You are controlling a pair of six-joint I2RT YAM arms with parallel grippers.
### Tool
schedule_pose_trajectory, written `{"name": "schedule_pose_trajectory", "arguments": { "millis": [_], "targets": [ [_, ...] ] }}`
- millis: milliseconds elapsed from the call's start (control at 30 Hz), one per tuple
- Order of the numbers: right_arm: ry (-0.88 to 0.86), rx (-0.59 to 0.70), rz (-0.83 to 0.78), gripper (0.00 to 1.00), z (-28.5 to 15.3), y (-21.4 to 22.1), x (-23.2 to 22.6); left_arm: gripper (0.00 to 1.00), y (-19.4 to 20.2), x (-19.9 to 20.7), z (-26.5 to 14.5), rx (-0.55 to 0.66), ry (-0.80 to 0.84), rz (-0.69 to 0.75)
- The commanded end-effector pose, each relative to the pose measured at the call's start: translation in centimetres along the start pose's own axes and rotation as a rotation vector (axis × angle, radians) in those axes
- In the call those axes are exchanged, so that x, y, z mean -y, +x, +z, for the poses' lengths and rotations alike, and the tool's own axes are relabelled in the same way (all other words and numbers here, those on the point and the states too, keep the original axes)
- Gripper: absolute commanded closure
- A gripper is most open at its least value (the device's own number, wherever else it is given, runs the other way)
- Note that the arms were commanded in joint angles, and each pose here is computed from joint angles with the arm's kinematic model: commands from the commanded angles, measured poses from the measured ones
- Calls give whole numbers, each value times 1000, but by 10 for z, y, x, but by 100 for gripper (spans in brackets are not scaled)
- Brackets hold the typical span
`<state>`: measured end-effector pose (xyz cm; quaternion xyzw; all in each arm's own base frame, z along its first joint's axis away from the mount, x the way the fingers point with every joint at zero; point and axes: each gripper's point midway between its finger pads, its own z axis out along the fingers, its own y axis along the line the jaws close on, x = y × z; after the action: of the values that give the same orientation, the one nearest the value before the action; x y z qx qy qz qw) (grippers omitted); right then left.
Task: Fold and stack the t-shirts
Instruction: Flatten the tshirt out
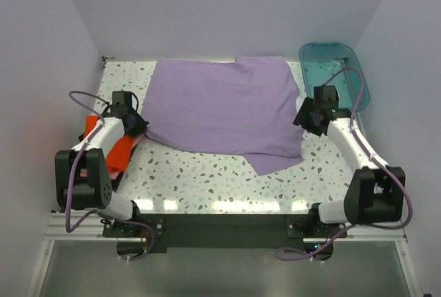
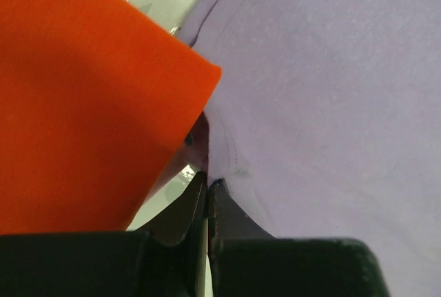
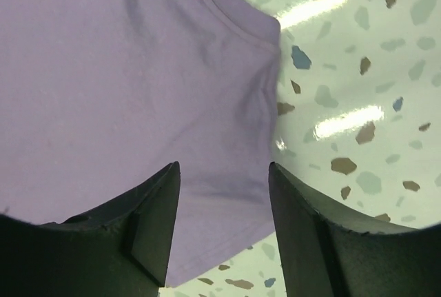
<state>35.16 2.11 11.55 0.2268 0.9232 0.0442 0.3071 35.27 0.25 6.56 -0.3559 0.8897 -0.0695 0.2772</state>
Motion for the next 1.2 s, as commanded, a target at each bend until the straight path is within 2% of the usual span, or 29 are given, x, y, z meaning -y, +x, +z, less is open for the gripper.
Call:
{"name": "schedule_pose_trajectory", "arguments": {
  "millis": [0, 200, 300, 367, 533, 767, 1033, 1100, 1167],
  "targets": [
    [38, 30, 26, 43, -19, 24, 24, 100, 4, -6, -8, 29, -8, -28],
    [109, 27, 64, 53, -16, 69, 59, 100, 22, -16, -4, 2, -11, -37],
    [129, 3, 84, 65, -9, 83, 66, 100, 26, -17, -5, 0, -2, -36],
    [127, -7, 90, 68, -3, 88, 67, 100, 27, -17, -4, -2, -2, -33],
    [159, -46, 94, 67, 12, 103, 74, 100, 29, -16, -2, -7, 11, -28],
    [140, -37, 102, 64, 22, 100, 69, 100, 32, -17, 0, -15, 11, -25],
    [137, -79, 106, 68, 32, 109, 67, 100, 33, -20, 0, -16, 0, -23],
    [139, -77, 109, 75, 30, 111, 69, 100, 33, -20, 0, -18, 1, -25],
    [138, -77, 116, 90, 27, 112, 69, 100, 34, -21, 0, -22, -2, -26]
  ]
}}
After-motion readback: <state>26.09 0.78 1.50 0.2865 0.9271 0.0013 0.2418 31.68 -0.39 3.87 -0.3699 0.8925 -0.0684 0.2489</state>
